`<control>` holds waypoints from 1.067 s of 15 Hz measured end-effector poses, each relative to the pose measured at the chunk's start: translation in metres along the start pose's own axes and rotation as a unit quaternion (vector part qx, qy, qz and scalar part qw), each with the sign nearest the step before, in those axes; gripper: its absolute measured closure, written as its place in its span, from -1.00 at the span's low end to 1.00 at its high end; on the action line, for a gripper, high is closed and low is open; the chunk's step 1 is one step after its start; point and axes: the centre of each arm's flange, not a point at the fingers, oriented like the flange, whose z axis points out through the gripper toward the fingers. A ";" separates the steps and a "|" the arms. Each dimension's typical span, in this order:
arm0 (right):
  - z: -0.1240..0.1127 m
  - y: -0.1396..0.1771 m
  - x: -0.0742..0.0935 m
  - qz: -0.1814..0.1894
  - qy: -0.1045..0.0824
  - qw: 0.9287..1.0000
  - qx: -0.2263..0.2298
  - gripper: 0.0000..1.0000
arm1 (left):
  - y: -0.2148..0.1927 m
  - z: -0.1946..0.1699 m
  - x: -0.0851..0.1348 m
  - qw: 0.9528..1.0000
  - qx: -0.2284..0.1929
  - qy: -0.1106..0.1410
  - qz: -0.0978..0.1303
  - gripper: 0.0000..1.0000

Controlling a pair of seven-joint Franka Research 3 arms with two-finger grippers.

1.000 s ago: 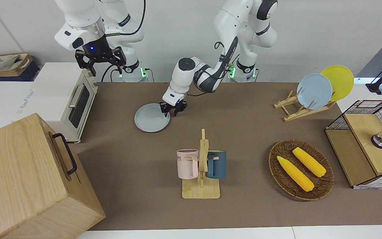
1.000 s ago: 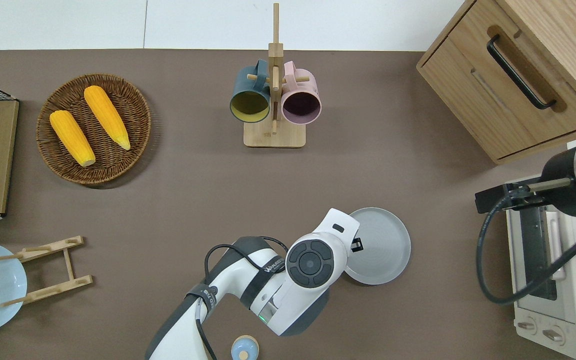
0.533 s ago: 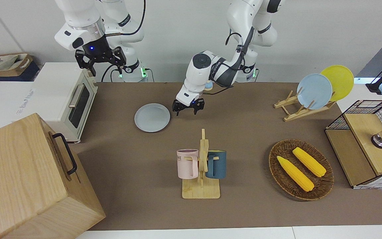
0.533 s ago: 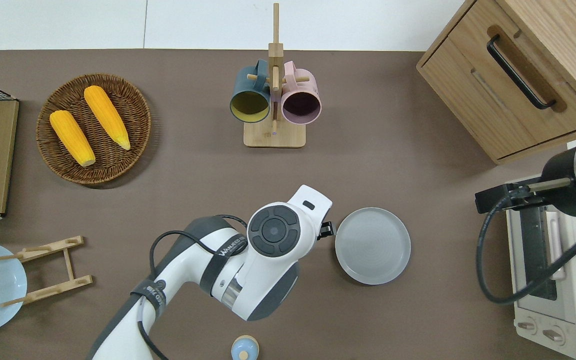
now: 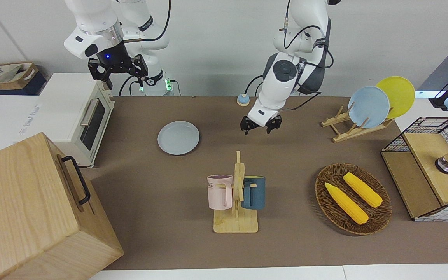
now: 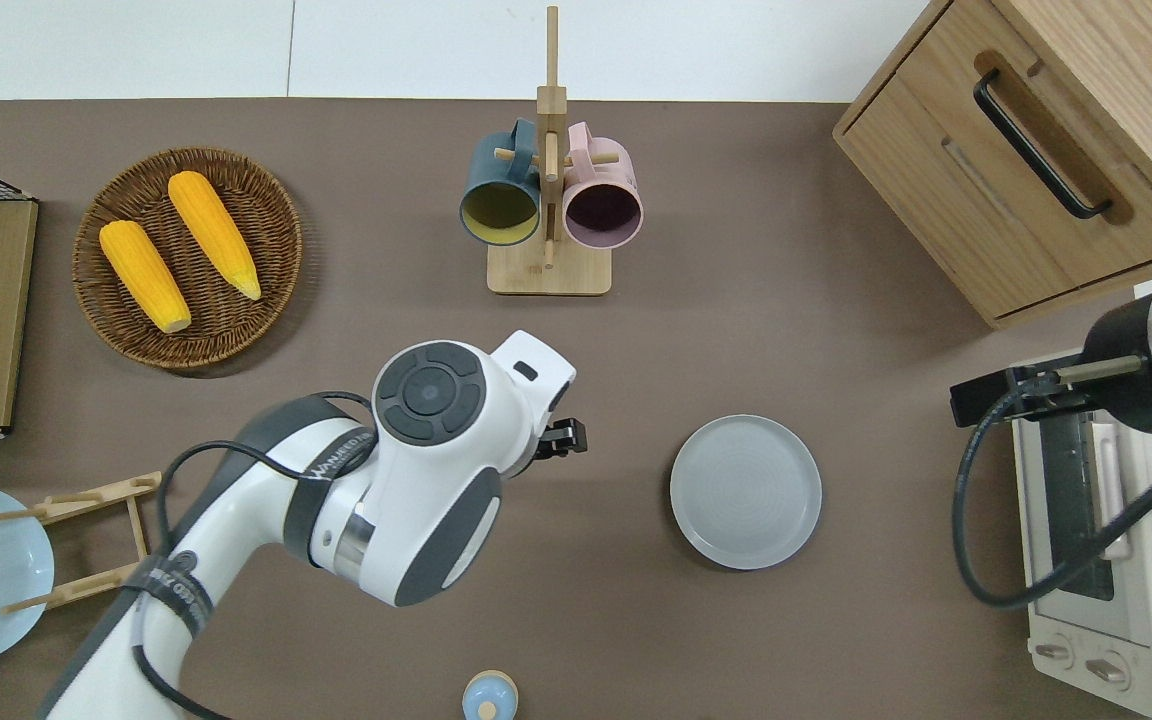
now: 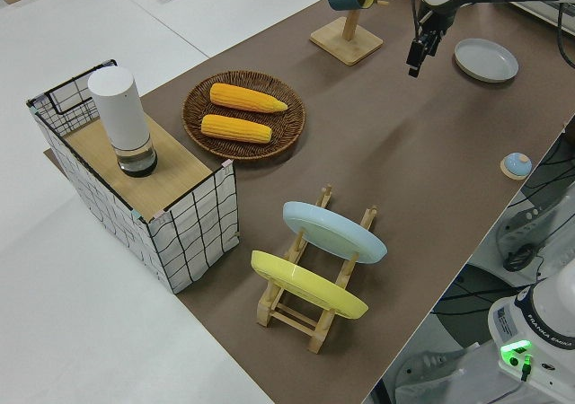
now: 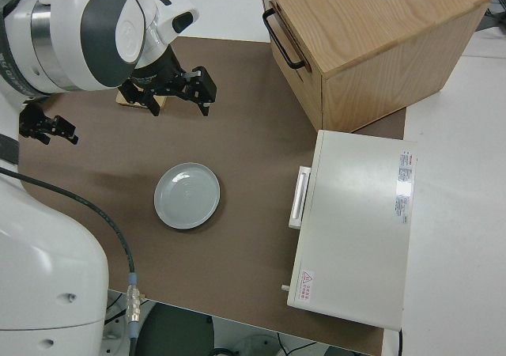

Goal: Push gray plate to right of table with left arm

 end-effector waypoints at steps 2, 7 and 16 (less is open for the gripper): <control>0.000 0.000 0.000 0.000 0.000 1.000 0.000 -0.97 | -0.031 -0.023 0.007 1.000 0.004 0.009 -0.001 -0.99; 0.000 0.000 0.000 0.000 0.000 1.000 0.000 -0.97 | -0.074 -0.058 0.010 0.998 0.064 0.027 0.011 -0.99; 0.000 0.000 0.000 0.000 0.000 1.000 0.000 -0.97 | -0.150 -0.111 0.027 0.997 0.059 0.040 0.035 -0.99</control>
